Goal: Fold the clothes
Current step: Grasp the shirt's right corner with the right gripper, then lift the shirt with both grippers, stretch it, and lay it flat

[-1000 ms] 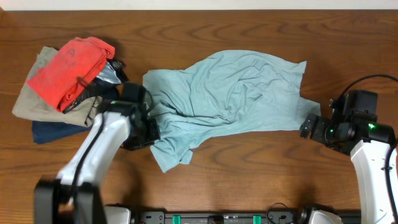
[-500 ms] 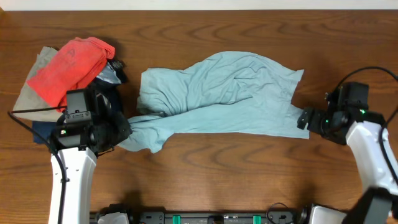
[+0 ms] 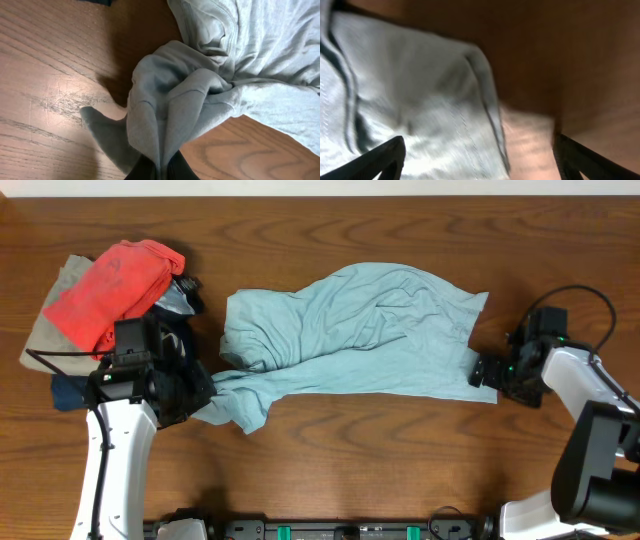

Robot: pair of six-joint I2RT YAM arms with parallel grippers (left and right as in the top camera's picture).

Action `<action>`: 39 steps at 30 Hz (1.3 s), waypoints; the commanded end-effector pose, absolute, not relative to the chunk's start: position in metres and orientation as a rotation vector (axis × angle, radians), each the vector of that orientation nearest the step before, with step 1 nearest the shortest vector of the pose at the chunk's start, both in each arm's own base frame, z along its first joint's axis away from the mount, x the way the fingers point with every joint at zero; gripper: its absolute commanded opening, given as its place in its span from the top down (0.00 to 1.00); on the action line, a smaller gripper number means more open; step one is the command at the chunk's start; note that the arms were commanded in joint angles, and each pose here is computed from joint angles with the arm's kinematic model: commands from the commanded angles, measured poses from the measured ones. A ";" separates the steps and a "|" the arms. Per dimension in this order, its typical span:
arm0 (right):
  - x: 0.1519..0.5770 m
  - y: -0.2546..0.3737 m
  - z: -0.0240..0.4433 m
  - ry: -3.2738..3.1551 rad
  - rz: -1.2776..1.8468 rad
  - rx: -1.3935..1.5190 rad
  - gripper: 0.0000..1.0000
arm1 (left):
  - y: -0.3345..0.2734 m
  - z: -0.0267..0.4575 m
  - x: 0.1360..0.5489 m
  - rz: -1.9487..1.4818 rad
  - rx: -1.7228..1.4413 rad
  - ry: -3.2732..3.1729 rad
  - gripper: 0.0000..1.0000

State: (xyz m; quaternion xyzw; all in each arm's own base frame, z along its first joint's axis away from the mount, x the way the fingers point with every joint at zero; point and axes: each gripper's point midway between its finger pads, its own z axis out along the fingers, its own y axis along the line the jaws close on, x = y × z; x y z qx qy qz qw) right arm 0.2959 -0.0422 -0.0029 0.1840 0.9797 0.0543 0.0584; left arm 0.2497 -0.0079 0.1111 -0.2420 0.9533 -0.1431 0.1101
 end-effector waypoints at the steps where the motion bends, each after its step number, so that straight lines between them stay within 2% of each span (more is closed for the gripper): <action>1: 0.273 -0.002 -0.036 3.108 0.351 0.480 0.13 | -0.008 0.116 0.254 -0.439 -0.714 2.791 0.94; 7: 0.260 0.016 -0.040 3.187 0.349 0.404 0.27 | -0.008 0.116 0.253 -0.439 -0.713 2.791 0.94; 14: 0.232 0.003 -0.039 3.301 0.211 0.452 0.31 | -0.008 0.116 0.253 -0.439 -0.713 2.791 0.94; 22: 0.246 0.000 -0.041 3.237 0.190 0.492 0.55 | -0.008 0.116 0.253 -0.439 -0.713 2.791 0.94; 25: 0.258 0.001 -0.042 3.187 0.208 0.486 0.73 | -0.008 0.116 0.254 -0.439 -0.713 2.791 0.94; 27: 0.264 0.002 -0.042 3.165 0.223 0.481 0.99 | -0.008 0.116 0.254 -0.439 -0.713 2.791 0.94; 33: 0.268 0.008 -0.031 3.153 0.299 0.492 0.99 | -0.008 0.116 0.254 -0.439 -0.713 2.791 0.94; 39: 0.282 -0.004 0.026 3.058 0.299 0.504 0.99 | -0.008 0.116 0.254 -0.439 -0.713 2.791 0.94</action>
